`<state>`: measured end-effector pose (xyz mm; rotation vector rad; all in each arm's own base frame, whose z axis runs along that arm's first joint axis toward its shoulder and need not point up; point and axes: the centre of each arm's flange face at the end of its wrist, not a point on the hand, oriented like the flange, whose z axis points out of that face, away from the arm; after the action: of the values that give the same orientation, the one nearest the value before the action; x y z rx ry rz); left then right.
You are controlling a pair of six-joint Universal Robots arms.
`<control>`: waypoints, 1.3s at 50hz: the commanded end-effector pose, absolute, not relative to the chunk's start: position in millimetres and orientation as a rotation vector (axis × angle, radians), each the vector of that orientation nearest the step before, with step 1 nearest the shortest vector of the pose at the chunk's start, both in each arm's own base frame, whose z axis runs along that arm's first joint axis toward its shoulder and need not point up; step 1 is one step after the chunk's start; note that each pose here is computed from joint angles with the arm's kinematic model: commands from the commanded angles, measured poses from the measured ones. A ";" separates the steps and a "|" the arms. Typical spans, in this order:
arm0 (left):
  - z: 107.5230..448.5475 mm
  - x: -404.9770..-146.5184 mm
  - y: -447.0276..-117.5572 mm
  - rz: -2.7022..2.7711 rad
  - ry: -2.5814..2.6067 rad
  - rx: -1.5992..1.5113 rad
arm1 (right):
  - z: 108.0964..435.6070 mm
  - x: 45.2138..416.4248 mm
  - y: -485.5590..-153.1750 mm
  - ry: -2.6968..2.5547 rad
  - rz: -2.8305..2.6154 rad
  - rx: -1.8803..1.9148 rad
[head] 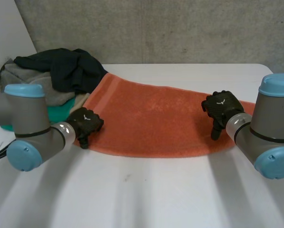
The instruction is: Fold the laundry.
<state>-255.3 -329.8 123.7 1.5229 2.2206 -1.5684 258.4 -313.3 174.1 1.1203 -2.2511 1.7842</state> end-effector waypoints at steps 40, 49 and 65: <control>215.7 -270.4 -320.0 -1.964 2.095 1.265 | 150.1 239.6 -323.4 -2.354 1.535 1.155; 225.0 -262.9 -314.9 -1.983 2.155 1.207 | 148.9 235.5 -323.0 -2.326 1.459 1.229; 305.8 -242.2 -237.1 -2.194 2.127 1.138 | 275.1 192.5 -316.1 -2.167 1.578 1.269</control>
<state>-249.5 -266.8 273.9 1.1920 2.1679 -2.0677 199.4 -309.2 241.8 1.1580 -2.2341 1.5492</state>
